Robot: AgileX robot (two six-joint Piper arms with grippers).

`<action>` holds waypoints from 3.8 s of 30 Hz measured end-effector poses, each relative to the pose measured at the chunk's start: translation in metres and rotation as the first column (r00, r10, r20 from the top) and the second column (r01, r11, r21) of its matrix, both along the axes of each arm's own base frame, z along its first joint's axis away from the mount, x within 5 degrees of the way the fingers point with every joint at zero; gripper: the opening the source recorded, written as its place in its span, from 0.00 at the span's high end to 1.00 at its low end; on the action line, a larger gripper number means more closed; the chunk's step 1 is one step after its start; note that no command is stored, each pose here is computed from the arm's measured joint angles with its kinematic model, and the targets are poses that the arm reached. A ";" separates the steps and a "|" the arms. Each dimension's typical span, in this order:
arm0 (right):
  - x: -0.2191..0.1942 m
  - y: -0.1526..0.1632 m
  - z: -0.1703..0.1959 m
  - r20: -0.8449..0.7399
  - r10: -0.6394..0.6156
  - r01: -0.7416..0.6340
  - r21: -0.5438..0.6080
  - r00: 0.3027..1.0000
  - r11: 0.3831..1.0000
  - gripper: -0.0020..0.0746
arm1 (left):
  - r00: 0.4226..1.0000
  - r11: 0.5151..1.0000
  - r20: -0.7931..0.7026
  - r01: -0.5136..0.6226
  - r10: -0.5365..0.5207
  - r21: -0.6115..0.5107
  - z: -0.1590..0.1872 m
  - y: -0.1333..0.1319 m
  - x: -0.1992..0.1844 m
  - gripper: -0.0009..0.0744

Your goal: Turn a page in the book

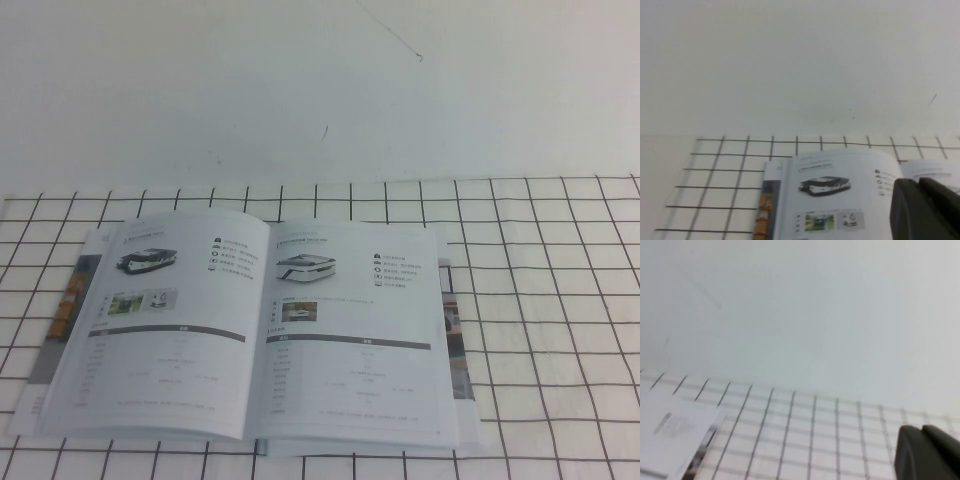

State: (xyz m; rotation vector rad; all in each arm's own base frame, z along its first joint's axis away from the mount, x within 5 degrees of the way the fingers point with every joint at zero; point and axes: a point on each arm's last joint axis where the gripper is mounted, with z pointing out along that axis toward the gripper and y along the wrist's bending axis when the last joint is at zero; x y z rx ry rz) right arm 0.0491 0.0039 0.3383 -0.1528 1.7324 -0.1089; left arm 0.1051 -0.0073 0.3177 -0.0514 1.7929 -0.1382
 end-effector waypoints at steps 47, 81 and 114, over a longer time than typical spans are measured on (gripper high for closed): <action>0.283 0.154 -0.152 -0.717 0.594 -0.250 0.539 0.366 0.805 0.53 | 0.671 0.988 -0.730 0.033 -0.132 -0.148 -0.167 -0.083 0.194 0.99; 0.292 0.152 -0.201 -0.811 0.512 -0.085 0.510 0.283 0.856 0.41 | 0.674 0.987 -0.728 0.013 -0.129 -0.163 -0.168 -0.084 0.194 0.99; 0.300 0.172 -0.174 -0.629 0.729 -0.163 0.717 0.269 0.678 0.35 | 0.676 0.984 -0.726 -0.006 -0.127 -0.177 -0.168 -0.084 0.195 0.99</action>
